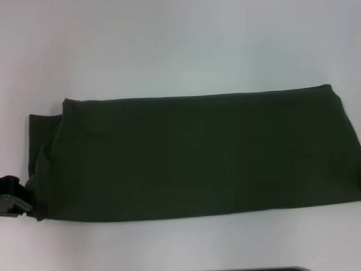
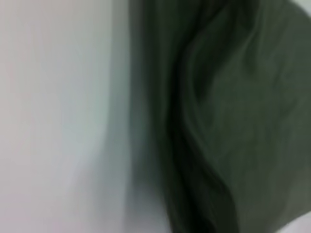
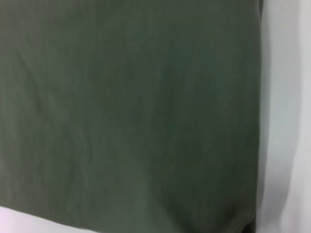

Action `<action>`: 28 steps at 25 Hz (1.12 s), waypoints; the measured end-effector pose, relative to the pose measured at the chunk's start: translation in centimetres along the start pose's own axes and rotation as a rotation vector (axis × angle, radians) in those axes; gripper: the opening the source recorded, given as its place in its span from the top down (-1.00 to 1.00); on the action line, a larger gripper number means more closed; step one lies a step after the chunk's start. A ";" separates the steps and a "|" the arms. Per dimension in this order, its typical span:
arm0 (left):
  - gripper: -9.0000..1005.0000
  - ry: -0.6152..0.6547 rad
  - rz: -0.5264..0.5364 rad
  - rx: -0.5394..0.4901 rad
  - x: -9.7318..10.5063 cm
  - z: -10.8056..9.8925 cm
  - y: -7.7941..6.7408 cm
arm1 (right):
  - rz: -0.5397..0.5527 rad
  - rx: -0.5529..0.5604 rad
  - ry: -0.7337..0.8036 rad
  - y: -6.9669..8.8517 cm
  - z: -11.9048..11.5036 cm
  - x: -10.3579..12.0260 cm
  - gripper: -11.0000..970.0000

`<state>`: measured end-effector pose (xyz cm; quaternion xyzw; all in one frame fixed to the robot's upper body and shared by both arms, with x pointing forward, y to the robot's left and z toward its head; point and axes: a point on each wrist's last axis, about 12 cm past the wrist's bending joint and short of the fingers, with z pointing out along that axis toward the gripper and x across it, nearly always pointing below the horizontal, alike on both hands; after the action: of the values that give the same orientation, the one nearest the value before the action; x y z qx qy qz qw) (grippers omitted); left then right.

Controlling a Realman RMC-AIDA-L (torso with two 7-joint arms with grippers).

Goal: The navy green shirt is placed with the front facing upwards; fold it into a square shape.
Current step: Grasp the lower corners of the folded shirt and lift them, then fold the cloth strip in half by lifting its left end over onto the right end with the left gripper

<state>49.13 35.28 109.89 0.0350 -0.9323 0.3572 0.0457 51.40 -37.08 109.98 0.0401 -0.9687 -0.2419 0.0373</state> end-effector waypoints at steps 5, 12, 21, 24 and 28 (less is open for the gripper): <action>0.62 -0.046 -0.013 0.029 0.2 -0.9 0.5 | 0.005 -0.004 -0.017 -0.1 -0.5 -0.2 0.84; 0.27 -0.047 -0.031 -0.016 0.2 -1.1 1.0 | -0.001 -0.003 -0.020 0.0 -0.7 -0.4 0.25; 0.06 -0.191 -0.093 -0.071 0.1 -4.9 2.6 | 0.028 0.018 -0.102 -1.2 -3.4 -0.8 -0.10; 0.06 -0.308 -0.035 -0.010 -0.3 -6.9 2.0 | -0.006 -0.028 -0.206 -0.9 -5.1 -1.6 -0.19; 0.04 -0.358 0.125 0.177 -0.7 -7.0 0.8 | -0.134 -0.167 -0.308 0.7 -5.6 -2.5 -0.27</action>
<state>50.19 40.55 114.46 0.0438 -0.8907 0.4281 -0.1464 54.32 -38.88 115.10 0.0639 -0.9347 -0.3269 -0.1245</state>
